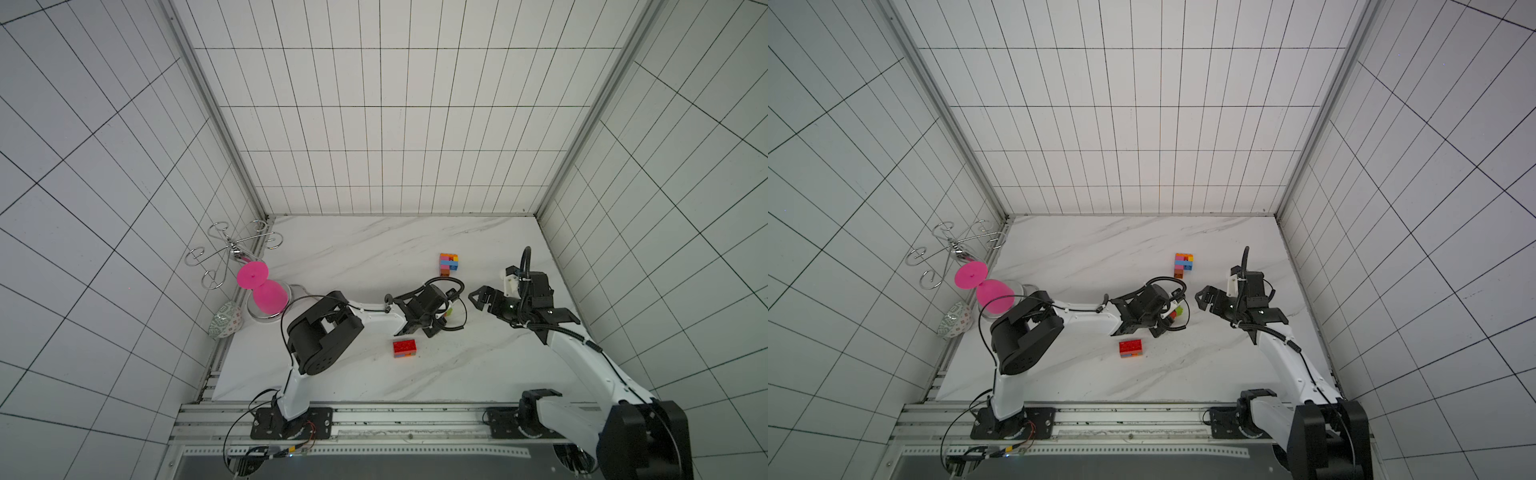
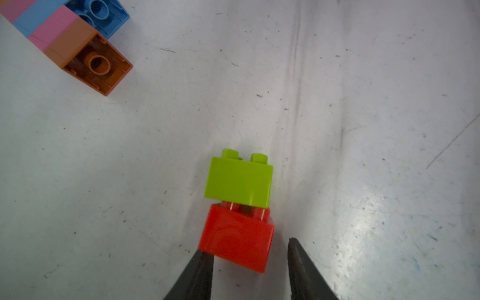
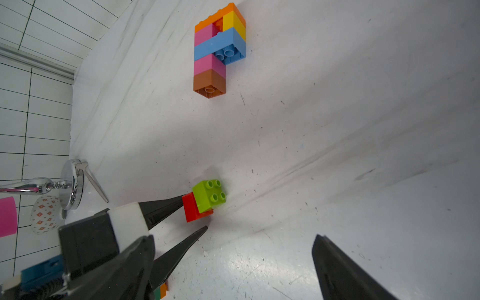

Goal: Assemble the letter p with lego
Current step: Adjust the lego brick at the center of the board.

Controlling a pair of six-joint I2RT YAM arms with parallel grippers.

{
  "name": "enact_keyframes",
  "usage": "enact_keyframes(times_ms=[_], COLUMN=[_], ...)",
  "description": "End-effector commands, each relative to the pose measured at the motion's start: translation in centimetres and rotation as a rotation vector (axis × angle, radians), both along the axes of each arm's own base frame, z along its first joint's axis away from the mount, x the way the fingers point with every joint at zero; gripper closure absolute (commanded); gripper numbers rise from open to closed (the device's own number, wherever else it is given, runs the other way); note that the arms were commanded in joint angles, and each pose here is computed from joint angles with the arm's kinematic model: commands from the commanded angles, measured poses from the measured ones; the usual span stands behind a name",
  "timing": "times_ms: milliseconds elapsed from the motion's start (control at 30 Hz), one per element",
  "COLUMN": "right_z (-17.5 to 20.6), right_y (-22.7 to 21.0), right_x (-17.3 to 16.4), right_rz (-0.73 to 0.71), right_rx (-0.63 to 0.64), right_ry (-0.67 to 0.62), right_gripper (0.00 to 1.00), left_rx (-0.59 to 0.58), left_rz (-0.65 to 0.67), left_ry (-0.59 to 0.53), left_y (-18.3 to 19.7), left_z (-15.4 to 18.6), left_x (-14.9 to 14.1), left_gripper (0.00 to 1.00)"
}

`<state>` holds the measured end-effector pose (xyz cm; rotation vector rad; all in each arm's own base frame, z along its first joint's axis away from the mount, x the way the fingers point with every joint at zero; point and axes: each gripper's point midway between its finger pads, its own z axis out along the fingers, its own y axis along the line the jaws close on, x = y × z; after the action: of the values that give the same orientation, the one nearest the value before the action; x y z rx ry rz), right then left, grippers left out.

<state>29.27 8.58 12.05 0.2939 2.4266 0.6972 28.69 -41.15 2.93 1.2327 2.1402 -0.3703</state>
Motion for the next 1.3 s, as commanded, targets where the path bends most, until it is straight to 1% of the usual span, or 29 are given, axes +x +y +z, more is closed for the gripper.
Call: enact_keyframes(times_ms=[0,167,300,367,467,500,667,733,800,833,933,1000,1167,1267], right_z=[-0.7,-0.7,-0.7,-0.6,-0.6,-0.6,-0.6,-0.7,-0.7,-0.8,-1.0,-1.2,-1.4,-1.5], right_y=[-0.1,-0.1,0.0,0.0,0.1,0.1,0.1,0.1,0.2,0.2,0.2,0.3,0.4,0.5], right_x=[-0.9,-1.1,-1.2,-1.2,-1.2,-1.2,-1.3,-1.4,-1.3,-1.4,-1.4,-1.4,-1.5,-1.5], right_rz=[0.007,0.014,0.017,0.019,0.023,0.022,0.024,0.026,0.028,0.03,0.035,0.039,0.049,0.053], right_rx=[0.005,0.008,0.011,0.012,0.014,0.014,0.016,0.018,0.021,0.019,0.019,0.018,0.02,0.021], right_ry=[0.019,0.015,0.015,0.014,0.012,0.013,0.011,0.011,0.011,0.012,0.019,0.023,0.033,0.034], right_gripper=[0.01,0.02,0.02,0.01,0.01,0.02,0.02,0.01,0.02,0.01,0.02,0.01,0.02,0.02], left_rx=[0.003,0.032,0.032,0.026,0.018,0.016,-0.017,-0.036,-0.019,0.002,0.068,0.125,0.365,0.481], left_rz=[-0.018,-0.015,-0.017,-0.028,-0.034,-0.031,0.017,0.065,0.13,0.175,0.255,0.27,0.299,0.3], left_ry=[-0.016,-0.022,-0.018,-0.007,0.009,0.012,0.041,0.053,0.08,0.097,0.18,0.256,0.41,0.42], left_y=[-0.9,-1.2,-1.2,-1.4,-1.6,-1.5,-0.1,0.7,1.8,2.6,4.4,5.2,7.7,8.7], left_z=[-0.1,-0.6,-0.7,-0.7,-0.5,-0.3,1.6,2.7,3.6,4.0,4.7,4.5,2.1,1.1], left_x=[0.5,1.1,1.1,0.9,0.4,0.4,-0.7,-0.9,-1.0,-1.0,-2.0,-3.0,-5.2,-5.3], left_gripper=[0.48,0.41,0.4,0.46,0.63,0.67,0.69,0.69,0.69,0.69,0.69,0.68,0.68,0.68])
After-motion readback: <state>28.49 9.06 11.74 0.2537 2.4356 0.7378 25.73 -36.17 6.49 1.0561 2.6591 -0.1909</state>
